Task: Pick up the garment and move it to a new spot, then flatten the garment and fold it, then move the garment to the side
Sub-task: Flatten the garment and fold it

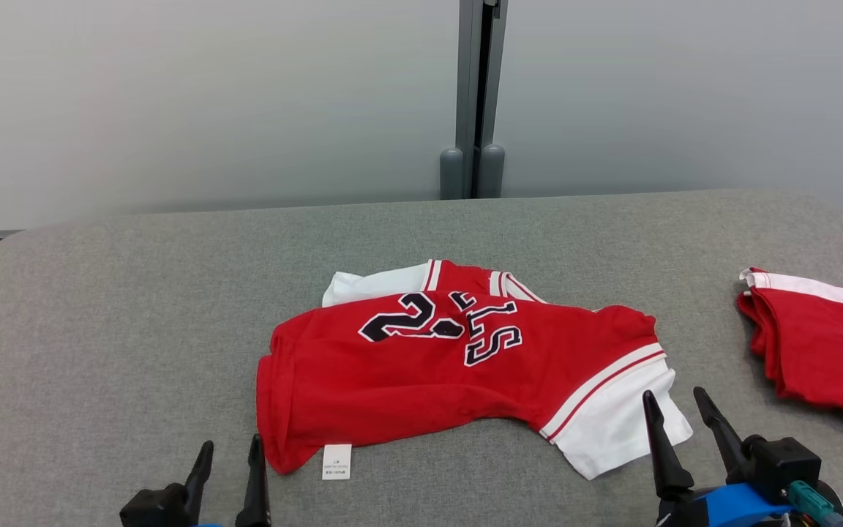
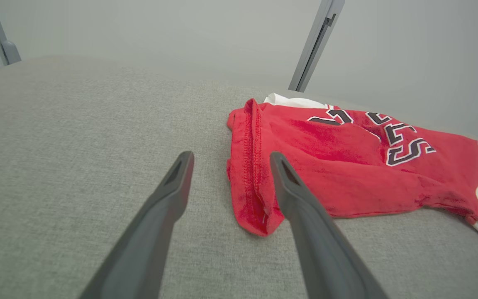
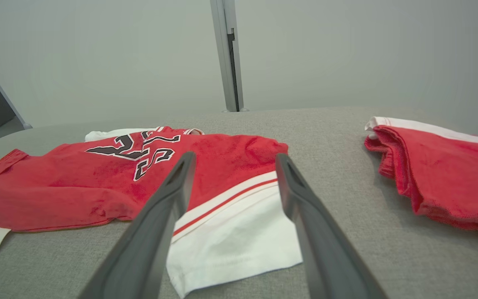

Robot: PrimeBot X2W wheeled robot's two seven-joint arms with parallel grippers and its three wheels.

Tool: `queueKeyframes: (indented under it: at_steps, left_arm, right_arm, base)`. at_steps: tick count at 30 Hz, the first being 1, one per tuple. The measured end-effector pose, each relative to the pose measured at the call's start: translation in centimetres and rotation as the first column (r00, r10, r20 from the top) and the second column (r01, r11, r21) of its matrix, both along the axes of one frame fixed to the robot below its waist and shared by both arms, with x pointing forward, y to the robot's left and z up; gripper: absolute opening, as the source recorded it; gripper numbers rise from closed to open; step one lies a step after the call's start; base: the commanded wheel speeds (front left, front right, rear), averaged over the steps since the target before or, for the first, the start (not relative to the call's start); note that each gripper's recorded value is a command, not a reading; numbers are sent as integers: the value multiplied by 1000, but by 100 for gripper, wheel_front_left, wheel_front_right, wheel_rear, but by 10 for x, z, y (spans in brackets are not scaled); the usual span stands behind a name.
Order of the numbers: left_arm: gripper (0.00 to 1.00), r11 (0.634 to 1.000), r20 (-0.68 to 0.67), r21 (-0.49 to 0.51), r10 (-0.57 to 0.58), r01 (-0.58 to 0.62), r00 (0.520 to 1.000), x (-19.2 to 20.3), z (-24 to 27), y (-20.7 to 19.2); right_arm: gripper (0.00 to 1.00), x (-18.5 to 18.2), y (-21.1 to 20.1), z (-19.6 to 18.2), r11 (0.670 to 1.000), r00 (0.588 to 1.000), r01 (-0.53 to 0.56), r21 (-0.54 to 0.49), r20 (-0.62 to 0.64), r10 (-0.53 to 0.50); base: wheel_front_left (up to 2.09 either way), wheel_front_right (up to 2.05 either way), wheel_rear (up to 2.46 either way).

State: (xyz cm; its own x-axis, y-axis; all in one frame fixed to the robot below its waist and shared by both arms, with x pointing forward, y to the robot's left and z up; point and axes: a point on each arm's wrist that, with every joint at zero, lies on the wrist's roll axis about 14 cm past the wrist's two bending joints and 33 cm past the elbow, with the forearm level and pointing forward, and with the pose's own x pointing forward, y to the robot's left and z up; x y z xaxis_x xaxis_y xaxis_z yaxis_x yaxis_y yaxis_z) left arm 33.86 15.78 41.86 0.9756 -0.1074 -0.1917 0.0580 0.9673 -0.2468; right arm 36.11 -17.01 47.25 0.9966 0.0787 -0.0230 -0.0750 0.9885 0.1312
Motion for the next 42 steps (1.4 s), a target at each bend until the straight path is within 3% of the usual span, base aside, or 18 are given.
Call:
queueKeyframes:
  at_steps: [15, 28, 31, 32, 33, 42]
  left_arm:
    - [100, 989, -149, -70, -143, 134, 978, -8, -42, -41]
    - [100, 986, -161, -78, -160, 149, 974, 3, -46, -41]
    - [38, 986, -173, -82, -159, 147, 972, 3, -50, -41]
    - [11, 986, -177, -81, -161, 148, 971, 3, -51, -40]
    - [0, 986, -181, -79, -162, 150, 970, 3, -52, -40]
    - [0, 988, -198, -80, -148, 135, 969, 5, -57, -33]
  right_arm:
    - [100, 0, -8, -44, 999, 991, 12, -40, -136, -17]
    - [100, 4, -13, -48, 999, 989, 25, -43, -147, -32]
    - [100, 4, -15, -49, 999, 988, 31, -43, -152, -38]
    - [100, 4, -16, -50, 998, 987, 35, -43, -154, -41]
    - [100, 4, -18, -50, 998, 987, 41, -43, -155, -47]
    - [100, 6, -43, -62, 992, 973, 123, -36, -193, -127]
  base:
    - [0, 0, 0]
    - [0, 0, 0]
    - [0, 0, 0]
    - [0, 0, 0]
    - [0, 0, 0]
    - [0, 0, 0]
